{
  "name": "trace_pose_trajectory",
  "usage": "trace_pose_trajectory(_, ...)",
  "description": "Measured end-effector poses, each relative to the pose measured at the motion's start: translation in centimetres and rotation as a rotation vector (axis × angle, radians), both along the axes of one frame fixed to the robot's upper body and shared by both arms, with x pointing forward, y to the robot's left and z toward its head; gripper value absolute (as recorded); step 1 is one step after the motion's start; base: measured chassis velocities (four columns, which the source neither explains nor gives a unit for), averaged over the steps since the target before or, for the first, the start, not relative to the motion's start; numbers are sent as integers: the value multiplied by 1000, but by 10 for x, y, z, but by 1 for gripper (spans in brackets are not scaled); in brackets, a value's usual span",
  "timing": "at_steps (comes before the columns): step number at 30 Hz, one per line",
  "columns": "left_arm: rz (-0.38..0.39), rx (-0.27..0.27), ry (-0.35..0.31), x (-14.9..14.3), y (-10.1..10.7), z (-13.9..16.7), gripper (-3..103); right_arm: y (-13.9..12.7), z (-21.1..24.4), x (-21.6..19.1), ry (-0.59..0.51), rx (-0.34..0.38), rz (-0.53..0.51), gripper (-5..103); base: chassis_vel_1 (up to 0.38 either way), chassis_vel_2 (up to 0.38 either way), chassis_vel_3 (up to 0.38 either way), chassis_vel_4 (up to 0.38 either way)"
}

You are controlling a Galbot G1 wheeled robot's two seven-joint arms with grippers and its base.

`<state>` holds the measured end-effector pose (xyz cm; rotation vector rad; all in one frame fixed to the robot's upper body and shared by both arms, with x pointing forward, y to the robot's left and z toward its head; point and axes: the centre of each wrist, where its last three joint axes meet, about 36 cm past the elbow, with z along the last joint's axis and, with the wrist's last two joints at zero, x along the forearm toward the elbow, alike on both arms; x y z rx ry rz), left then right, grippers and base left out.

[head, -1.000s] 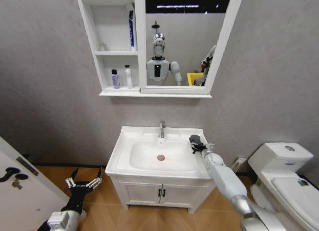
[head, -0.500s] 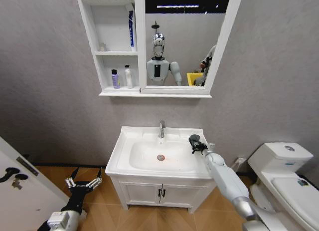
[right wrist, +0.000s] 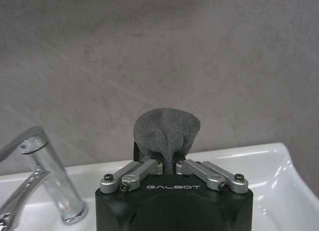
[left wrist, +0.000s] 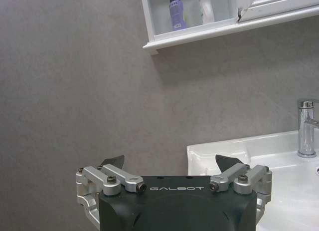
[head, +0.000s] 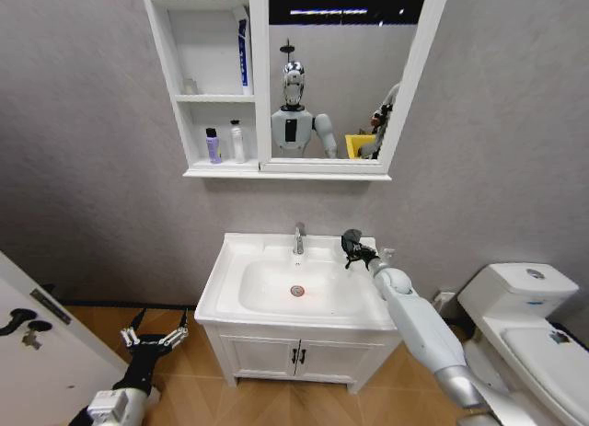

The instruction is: Move facial cleanser and shampoo from washbasin to cabinet, then wipe washbasin with towel.

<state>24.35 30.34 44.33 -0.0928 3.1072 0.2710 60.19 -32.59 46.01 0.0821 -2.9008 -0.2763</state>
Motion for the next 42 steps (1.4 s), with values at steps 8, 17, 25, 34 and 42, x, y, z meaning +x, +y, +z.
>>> trace_pose_trajectory(8, 0, 0, 0, 0, 0, 0, 100, 27, -27, -23, 223, -7, 28, 6, 0, 0, 0, 0)
trace_pose_trajectory(17, 0, 0, 0, 0, 0, 0, 100, 6, -75, -7, 366, -92, 70, 6, 0, 0, 0, 0)
trace_pose_trajectory(25, 0, 0, 0, 0, 0, 0, 100, 41, -120, 5, 467, -112, 85, 6, 0, 0, 0, 0)
trace_pose_trajectory(34, 0, 0, 0, 0, 0, 0, 100, 89, -144, 35, 510, -39, 104, 6, 0, 0, 0, 0)
trace_pose_trajectory(42, 0, 0, 0, 0, 0, 0, 100, 127, -143, 49, 524, -5, 159, 6, 0, 0, 0, 0)
